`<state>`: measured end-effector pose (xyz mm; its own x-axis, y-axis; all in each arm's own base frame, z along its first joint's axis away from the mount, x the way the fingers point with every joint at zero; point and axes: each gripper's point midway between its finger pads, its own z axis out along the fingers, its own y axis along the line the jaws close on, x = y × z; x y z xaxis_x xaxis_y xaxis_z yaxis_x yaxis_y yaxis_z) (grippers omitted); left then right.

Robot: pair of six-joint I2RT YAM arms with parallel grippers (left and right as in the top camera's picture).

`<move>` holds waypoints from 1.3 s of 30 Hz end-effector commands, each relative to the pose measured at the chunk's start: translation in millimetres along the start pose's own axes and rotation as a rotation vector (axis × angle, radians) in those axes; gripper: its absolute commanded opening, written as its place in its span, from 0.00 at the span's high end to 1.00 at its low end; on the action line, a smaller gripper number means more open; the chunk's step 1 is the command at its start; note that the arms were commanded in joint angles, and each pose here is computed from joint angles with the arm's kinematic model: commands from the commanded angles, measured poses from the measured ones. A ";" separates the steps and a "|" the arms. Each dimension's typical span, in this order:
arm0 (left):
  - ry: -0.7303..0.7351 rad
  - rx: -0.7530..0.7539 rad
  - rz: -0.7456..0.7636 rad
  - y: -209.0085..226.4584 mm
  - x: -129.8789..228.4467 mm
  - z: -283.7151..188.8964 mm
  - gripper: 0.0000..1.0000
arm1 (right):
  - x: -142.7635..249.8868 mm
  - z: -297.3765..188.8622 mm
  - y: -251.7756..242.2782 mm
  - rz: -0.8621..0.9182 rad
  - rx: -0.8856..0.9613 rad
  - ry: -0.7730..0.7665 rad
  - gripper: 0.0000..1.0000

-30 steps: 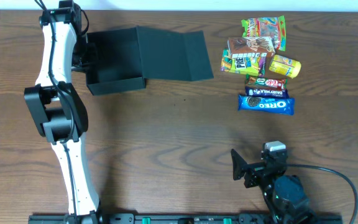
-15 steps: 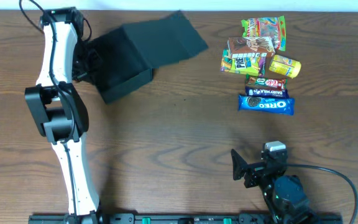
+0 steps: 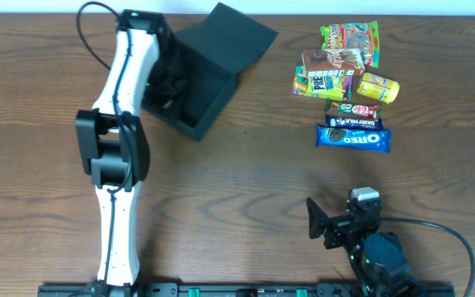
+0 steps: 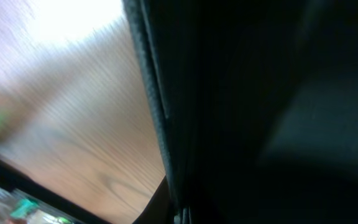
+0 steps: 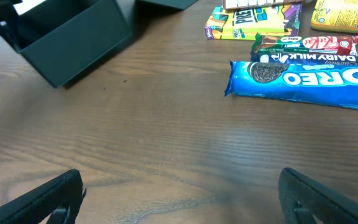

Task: Pack container
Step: 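Drag the black box with the left gripper toward table center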

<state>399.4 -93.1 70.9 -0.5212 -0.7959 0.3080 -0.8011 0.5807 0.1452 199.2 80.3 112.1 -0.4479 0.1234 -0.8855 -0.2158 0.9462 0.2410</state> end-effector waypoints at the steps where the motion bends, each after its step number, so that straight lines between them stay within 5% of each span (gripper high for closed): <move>1: 0.086 -0.008 -0.087 -5.6 25.7 6.5 0.94 | -0.4 0.2 -2.4 -0.016 0.011 -0.006 0.01; 9: 0.222 -0.016 -0.035 -12.4 74.8 8.9 0.94 | -0.4 0.2 -2.4 -0.016 0.011 -0.006 0.01; 12: 0.301 0.022 0.136 -21.0 104.5 9.7 0.94 | -0.4 0.2 -2.4 -0.016 0.011 -0.006 0.01; 13: 0.322 0.042 0.228 -23.5 113.3 9.9 0.88 | -0.4 0.2 -2.4 -0.016 0.011 -0.006 0.01; 15: 0.333 0.062 0.370 -25.3 123.3 11.2 0.53 | -0.5 0.2 -2.5 -0.016 0.012 -0.006 0.01; 18: 0.309 0.062 0.461 -24.6 132.2 10.2 0.30 | -0.4 0.2 -2.4 -0.016 0.011 -0.006 0.01; 22: 0.133 0.020 0.508 -13.3 126.5 -7.1 0.17 | -0.4 0.2 -2.4 -0.016 0.011 -0.006 0.01; 31: -0.681 -0.054 0.586 2.8 53.6 -114.8 0.16 | -0.4 0.2 -2.4 -0.016 0.011 -0.006 0.01; 34: -0.781 -0.093 0.837 -17.7 46.5 -127.6 0.11 | -0.4 0.2 -2.4 -0.016 0.011 -0.006 0.01; 39: -0.804 -0.132 0.994 -36.3 23.1 -124.2 0.09 | -0.4 0.2 -2.4 -0.016 0.011 -0.006 0.01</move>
<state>441.4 -130.4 201.5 -0.9346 -0.0238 -0.3549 -0.0902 0.9810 0.1718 199.2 80.3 112.0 -0.4482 0.1232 -0.8854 -0.2158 0.9463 0.2409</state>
